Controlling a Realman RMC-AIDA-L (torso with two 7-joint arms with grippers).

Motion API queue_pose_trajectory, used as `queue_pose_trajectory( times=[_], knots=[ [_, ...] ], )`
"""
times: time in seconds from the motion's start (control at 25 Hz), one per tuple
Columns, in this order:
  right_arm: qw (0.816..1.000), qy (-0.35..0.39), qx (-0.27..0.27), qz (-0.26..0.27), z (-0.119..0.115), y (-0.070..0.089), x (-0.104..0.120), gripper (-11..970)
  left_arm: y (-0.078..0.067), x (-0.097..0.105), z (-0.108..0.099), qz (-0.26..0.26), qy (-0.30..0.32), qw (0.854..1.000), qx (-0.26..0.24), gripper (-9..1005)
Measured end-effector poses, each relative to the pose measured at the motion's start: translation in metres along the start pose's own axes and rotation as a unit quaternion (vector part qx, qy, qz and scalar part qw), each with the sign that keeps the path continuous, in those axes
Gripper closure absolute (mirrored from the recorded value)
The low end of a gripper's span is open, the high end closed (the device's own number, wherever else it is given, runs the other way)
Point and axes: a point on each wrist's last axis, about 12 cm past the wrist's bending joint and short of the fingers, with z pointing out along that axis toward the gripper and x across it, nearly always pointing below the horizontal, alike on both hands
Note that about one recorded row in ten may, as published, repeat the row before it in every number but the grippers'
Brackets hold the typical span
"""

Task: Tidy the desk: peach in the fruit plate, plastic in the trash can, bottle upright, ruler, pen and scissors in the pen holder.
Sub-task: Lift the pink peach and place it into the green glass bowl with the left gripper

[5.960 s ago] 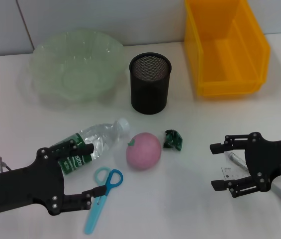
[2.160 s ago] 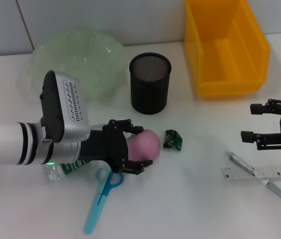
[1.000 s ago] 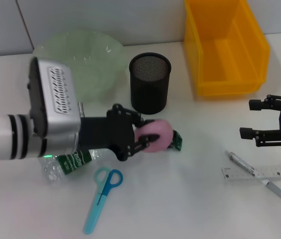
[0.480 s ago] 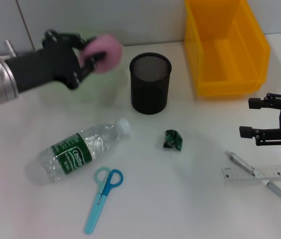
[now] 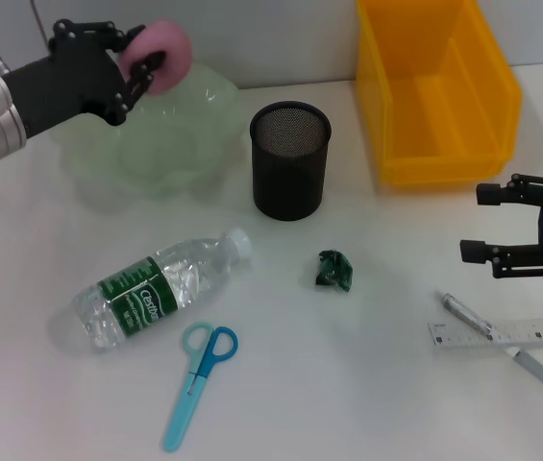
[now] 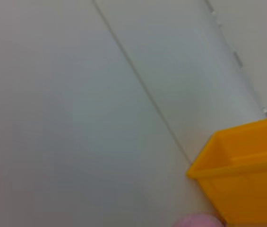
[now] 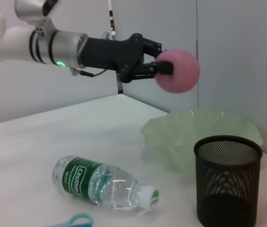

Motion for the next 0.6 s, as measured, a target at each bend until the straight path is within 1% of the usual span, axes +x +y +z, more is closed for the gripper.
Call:
queue_pose_trajectory(
  times=[0.12,0.28,0.48,0.6],
  knots=[
    [1.0,-0.001,-0.002,-0.001,0.0002,0.0,-0.0008,129,0.0045,0.0059,-0.0002,-0.004,0.013,1.0,-0.02,743],
    [1.0,-0.002,-0.003,-0.002,0.0012,-0.0004,-0.0022,129,0.0073,0.009,-0.0002,-0.004,0.027,0.999,-0.031,741],
    [1.0,-0.003,-0.005,-0.002,0.0021,-0.0002,-0.0029,129,0.0096,0.0112,0.0019,-0.009,0.041,0.998,-0.042,701],
    [1.0,-0.003,-0.005,-0.002,0.0022,-0.0002,-0.003,129,0.0102,0.0111,0.0045,-0.016,0.044,0.998,-0.043,630]
  ],
)
